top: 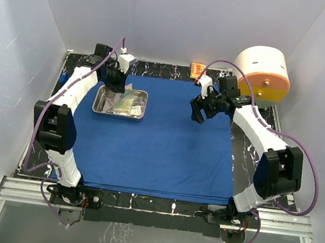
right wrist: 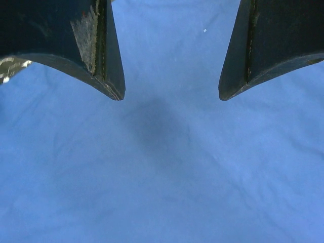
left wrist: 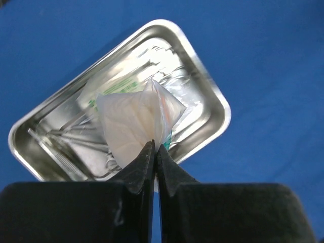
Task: Open and lay out the surgical kit
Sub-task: Pick up the medical item from the container, then place the medical item in the surgical kit.
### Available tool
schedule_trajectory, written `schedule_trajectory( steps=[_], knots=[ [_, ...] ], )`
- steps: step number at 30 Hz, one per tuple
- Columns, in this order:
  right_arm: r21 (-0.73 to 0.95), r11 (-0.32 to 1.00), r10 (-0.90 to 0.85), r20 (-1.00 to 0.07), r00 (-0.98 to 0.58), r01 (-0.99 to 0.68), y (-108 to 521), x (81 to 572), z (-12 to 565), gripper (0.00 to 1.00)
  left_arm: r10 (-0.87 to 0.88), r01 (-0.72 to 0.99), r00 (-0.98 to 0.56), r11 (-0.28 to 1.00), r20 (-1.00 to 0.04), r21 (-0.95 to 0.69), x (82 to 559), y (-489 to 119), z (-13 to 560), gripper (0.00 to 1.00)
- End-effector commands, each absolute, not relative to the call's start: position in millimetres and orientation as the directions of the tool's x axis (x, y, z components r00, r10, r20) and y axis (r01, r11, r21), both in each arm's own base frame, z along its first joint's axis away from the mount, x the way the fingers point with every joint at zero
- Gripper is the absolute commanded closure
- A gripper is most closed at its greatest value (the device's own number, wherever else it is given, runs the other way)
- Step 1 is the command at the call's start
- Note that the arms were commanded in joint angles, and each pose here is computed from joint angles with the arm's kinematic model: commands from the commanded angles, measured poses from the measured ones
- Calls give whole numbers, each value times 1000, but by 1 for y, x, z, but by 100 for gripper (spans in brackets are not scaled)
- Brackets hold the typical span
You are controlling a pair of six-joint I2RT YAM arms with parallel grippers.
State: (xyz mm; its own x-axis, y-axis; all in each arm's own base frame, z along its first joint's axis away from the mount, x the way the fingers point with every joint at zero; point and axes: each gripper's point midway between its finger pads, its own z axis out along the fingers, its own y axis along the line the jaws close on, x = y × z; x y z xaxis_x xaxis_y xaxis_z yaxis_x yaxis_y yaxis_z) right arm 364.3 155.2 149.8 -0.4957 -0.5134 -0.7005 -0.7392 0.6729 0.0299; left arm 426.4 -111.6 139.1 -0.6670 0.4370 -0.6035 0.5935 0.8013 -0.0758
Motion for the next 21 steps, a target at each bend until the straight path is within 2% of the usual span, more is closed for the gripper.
schedule_trajectory(
  steps=[1, 6, 11, 15, 19, 21],
  knots=[
    [41, 567, -423, -842, -334, -823, 198, 383, 211, 28, 393, 763, -546, 597, -740, -246, 386, -161, 219, 100],
    [25, 405, -317, -934, -166, -914, 238, 372, 255, 29, 345, 842, -522, 357, -780, -405, 345, -204, 246, 100],
    [40, 244, -256, -961, -104, -969, 263, 357, 277, 26, 326, 852, -521, 150, -789, -501, 308, -238, 261, 100],
    [61, 99, -223, -971, -82, -993, 279, 334, 286, 24, 327, 837, -534, 70, -780, -543, 294, -256, 264, 100],
    [75, 52, -221, -972, -84, -996, 288, 324, 281, 24, 346, 824, -538, 21, -769, -567, 283, -271, 260, 100],
    [86, 19, -222, -971, -88, -996, 290, 316, 278, 27, 358, 819, -539, 9, -763, -574, 279, -276, 257, 100]
  ],
)
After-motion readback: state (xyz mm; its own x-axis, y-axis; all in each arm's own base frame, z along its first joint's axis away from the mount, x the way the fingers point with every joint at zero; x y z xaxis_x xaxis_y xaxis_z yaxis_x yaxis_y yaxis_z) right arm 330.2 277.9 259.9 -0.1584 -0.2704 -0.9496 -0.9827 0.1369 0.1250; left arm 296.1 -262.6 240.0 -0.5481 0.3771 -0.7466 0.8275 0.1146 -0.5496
